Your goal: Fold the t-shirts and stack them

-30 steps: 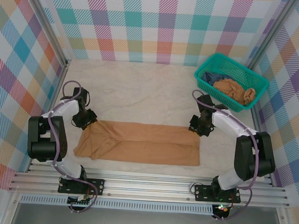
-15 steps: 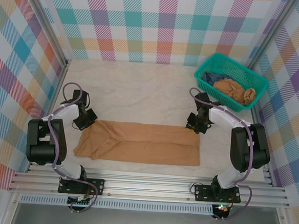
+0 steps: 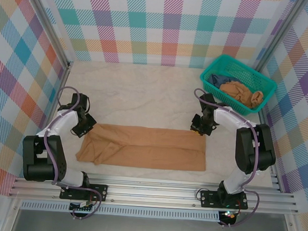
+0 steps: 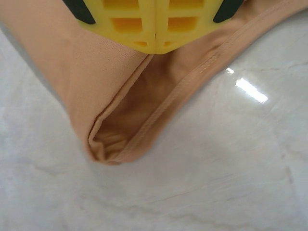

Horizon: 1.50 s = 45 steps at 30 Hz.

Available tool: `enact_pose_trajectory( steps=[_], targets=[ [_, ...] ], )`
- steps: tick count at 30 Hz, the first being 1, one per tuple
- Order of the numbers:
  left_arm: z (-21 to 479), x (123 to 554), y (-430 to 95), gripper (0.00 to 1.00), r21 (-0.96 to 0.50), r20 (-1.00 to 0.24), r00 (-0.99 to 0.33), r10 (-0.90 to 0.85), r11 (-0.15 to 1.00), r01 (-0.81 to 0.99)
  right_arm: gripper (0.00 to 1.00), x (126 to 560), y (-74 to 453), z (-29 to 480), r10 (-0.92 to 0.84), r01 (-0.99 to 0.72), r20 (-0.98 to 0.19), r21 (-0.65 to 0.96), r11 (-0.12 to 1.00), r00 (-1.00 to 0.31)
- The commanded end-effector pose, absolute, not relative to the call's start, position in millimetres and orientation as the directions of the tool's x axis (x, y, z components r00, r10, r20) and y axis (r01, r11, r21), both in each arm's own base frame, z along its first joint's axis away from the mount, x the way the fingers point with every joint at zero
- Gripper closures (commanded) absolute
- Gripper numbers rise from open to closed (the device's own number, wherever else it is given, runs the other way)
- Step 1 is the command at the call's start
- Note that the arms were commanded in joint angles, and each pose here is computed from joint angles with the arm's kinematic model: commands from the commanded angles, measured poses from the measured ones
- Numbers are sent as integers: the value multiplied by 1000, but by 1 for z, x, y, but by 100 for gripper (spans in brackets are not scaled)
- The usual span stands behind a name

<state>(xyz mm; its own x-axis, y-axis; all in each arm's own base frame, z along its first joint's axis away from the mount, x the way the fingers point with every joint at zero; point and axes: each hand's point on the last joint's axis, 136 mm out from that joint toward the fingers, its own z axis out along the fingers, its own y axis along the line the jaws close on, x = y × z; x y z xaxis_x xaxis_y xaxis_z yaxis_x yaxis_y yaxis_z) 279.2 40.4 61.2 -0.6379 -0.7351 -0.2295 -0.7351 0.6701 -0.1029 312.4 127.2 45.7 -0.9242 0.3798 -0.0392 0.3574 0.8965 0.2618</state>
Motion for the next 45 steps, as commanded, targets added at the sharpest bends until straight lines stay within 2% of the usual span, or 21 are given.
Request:
enact_pose_trajectory(
  steps=[1,11,14,16,19,22,25,30,33,36,39,41,45],
  targets=[
    [51,249,49,100,8,-184,-602,-777,612,-791,83,309,130,42,381,366,-14,242,898,-925],
    [36,244,52,100,104,-135,-612,-779,603,-791,83,305,137,40,366,354,-10,225,908,-931],
    [45,242,56,82,165,-147,-625,-766,604,-780,84,304,137,42,365,352,-15,228,908,-931],
    [70,250,58,79,196,-234,-649,-724,619,-761,83,303,140,46,361,346,-21,236,908,-932],
    [100,271,42,73,110,-319,-642,-698,645,-756,83,298,150,49,359,345,-12,252,904,-933],
    [101,289,12,74,32,-281,-656,-701,676,-736,83,292,164,46,359,349,11,265,899,-933],
    [85,297,-16,81,11,-181,-701,-690,711,-703,82,287,178,42,353,349,35,268,898,-935],
    [42,285,-44,83,25,9,-747,-665,747,-664,82,278,186,19,405,423,122,240,874,-906],
    [23,277,-53,85,25,72,-755,-652,758,-652,82,281,174,6,419,438,139,164,884,-897],
    [12,284,-71,85,-43,103,-764,-636,765,-643,84,288,153,-3,452,473,177,100,876,-874],
    [10,301,-92,85,-90,100,-785,-611,780,-619,84,304,125,-6,482,497,166,64,865,-860],
    [10,315,-105,85,-107,94,-799,-594,792,-601,84,319,108,-6,494,508,157,66,859,-855],
    [16,335,-117,84,-111,68,-807,-587,799,-591,84,354,110,3,432,447,127,137,884,-893]
  ],
)
